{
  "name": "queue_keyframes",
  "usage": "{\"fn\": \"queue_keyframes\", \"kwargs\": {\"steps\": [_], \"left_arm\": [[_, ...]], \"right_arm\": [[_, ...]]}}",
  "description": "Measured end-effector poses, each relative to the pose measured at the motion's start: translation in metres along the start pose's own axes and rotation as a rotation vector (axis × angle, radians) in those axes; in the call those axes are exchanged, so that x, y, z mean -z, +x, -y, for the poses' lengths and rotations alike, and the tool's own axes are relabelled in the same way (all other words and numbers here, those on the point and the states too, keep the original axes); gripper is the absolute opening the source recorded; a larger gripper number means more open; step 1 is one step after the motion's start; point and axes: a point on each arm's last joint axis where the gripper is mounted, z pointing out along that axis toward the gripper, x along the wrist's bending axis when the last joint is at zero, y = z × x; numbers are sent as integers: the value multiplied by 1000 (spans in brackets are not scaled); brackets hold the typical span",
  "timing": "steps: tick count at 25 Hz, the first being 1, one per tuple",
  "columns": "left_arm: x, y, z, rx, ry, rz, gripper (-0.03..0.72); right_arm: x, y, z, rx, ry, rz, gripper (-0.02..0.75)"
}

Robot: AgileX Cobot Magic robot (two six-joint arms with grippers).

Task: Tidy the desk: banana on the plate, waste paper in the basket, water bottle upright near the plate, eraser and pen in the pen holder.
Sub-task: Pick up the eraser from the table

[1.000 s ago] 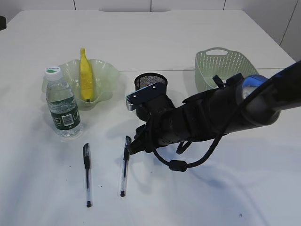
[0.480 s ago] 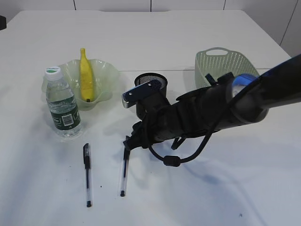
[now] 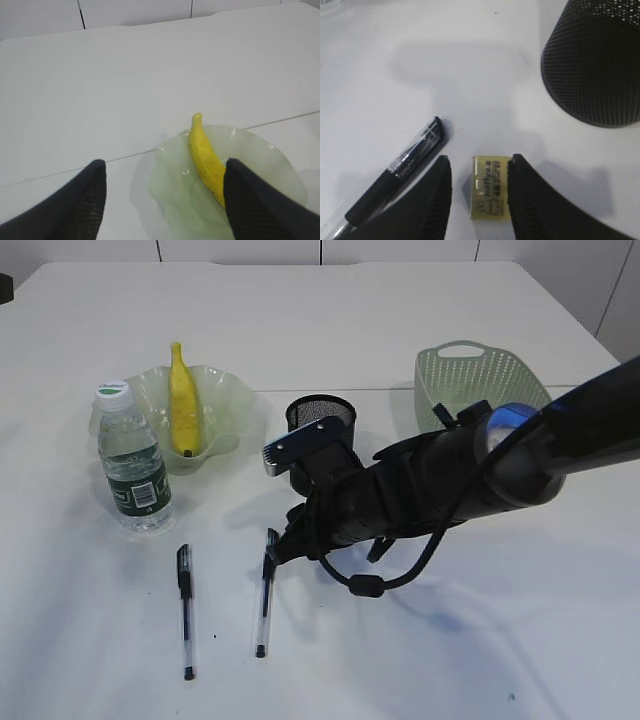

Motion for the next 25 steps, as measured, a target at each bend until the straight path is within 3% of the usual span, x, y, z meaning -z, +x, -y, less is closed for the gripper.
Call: {"fn": "queue_keyframes", "kwargs": {"steps": [25], "left_arm": [[0,0,0,0,0,0,514]], "right_arm": [[-7,0,-1,6,2,4,287]]}}
